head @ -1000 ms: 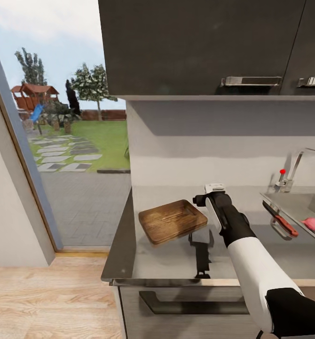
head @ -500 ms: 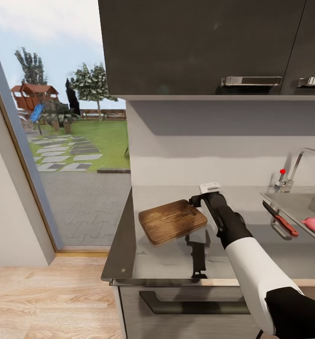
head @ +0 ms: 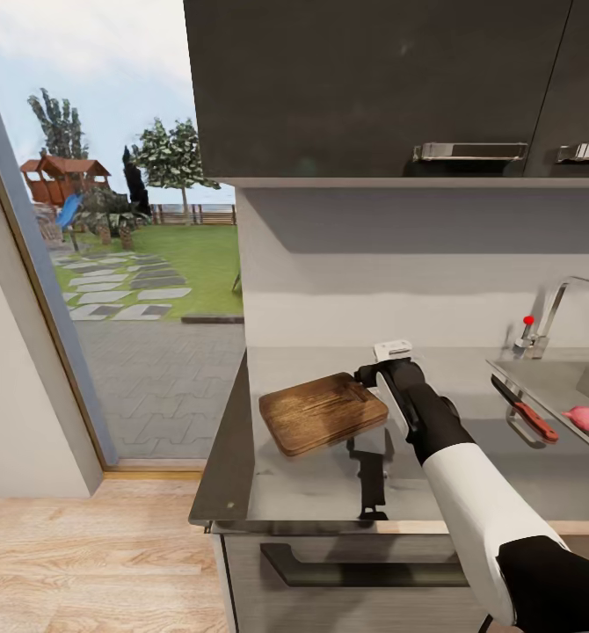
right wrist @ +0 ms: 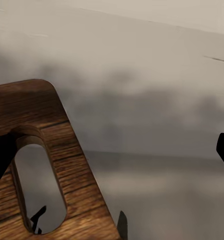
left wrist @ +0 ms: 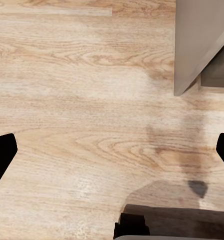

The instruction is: In the kitchen, take the Vidalia onion out of the sink, dice it on the chopping board with the paring knife, put the diced onion into the bowl on the countertop, then place both the paring knife and the chopping board into the sink.

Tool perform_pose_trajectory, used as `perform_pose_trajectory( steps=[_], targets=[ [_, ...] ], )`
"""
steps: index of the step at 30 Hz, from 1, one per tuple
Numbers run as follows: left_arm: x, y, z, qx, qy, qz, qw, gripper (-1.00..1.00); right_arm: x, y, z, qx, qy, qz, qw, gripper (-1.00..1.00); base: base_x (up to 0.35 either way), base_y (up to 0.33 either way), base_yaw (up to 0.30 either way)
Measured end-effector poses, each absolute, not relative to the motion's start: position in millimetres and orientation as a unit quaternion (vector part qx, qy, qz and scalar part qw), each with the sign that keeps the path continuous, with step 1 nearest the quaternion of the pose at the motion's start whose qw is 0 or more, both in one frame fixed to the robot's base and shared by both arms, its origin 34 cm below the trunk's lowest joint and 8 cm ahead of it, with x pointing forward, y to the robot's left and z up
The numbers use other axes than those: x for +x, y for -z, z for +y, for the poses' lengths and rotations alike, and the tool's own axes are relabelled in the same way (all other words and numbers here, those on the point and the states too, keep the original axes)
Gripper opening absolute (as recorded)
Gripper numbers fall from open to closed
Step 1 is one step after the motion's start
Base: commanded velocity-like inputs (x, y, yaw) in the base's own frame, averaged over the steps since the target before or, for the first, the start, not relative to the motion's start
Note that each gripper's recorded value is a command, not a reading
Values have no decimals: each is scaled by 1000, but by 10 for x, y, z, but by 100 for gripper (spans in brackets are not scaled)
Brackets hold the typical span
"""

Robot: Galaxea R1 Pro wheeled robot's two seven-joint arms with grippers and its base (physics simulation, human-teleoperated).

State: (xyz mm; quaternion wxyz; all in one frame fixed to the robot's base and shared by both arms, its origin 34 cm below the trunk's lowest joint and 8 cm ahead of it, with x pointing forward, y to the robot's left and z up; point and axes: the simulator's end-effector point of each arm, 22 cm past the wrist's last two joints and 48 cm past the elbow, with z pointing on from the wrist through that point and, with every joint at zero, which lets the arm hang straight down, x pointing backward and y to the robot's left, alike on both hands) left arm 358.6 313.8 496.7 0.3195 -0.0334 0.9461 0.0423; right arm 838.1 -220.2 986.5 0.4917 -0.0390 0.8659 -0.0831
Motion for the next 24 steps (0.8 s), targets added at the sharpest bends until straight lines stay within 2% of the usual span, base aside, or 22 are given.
perform_pose_trajectory(
  steps=[24],
  targets=[
    [3571,-4956,3127,-34,-42,947,317,100,8379,-9742,-2295,-44,95,871,480,100,0,0,0]
  ],
)
